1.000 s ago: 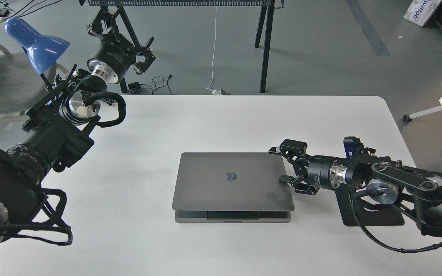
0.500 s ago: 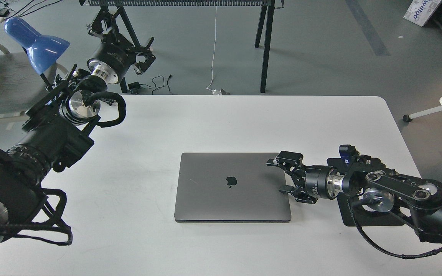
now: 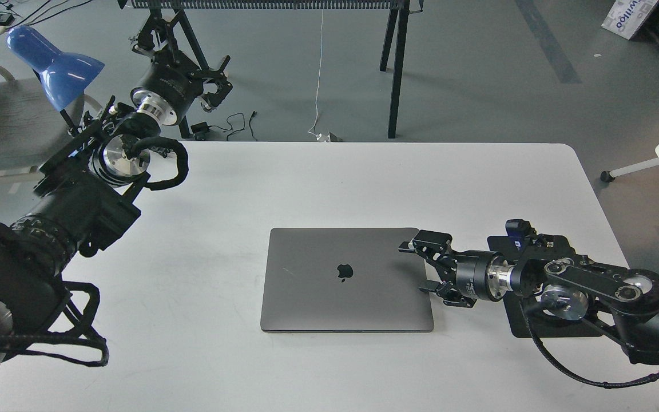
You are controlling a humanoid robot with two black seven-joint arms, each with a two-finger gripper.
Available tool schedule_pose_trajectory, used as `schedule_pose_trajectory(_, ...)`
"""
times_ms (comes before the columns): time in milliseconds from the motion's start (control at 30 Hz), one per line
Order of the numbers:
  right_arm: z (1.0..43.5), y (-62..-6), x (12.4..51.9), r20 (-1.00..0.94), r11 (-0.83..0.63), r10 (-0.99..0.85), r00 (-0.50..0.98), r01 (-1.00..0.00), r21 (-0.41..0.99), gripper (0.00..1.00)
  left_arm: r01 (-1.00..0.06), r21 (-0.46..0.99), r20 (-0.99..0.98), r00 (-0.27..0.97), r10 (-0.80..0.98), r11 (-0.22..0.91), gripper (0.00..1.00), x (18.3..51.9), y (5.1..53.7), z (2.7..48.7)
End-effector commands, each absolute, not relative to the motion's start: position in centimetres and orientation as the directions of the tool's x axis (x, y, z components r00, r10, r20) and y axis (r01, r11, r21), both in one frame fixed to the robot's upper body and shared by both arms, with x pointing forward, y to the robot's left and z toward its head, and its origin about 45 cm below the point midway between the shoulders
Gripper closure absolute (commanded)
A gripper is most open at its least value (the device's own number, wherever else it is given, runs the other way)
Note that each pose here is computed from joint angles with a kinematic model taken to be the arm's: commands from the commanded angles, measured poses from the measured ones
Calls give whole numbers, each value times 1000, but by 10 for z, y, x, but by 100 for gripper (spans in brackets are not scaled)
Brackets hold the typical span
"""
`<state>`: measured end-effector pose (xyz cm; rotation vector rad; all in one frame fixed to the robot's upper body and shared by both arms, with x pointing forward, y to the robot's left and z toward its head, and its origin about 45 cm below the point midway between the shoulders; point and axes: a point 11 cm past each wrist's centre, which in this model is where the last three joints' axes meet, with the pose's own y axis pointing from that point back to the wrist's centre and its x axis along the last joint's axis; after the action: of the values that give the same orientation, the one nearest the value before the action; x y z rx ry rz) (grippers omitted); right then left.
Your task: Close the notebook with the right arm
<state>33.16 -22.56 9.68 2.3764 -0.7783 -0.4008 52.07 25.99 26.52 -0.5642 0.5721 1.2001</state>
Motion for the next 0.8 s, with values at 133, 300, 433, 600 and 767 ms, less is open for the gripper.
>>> schedule_pose_trajectory(133, 150, -252, 348, -54, -663, -647, 761, -525, 534, 0, -960, -100, -676, 259, 690, 262, 0, 521, 261, 266)
schedule_pose_trajectory(300, 212, -279, 387, -3, -626, -739, 674, -685, 374, 0, -959, -100, -677, 260, 689, 263, 0, 521, 260, 265)
schedule_pose_trajectory(433, 262, -309, 418, 13, -558, -821, 570, -808, 190, 0, -959, -98, -676, 260, 689, 265, 0, 521, 260, 265)
schedule_pose_trajectory(600, 306, -348, 442, -158, -414, -894, 420, -908, -72, 0, -959, -98, -677, 261, 689, 266, 0, 521, 259, 265)
schedule_pose_trajectory(767, 301, -395, 461, -296, -213, -926, 235, -972, -102, 0, -959, -98, -678, 259, 688, 265, 0, 520, 259, 264)
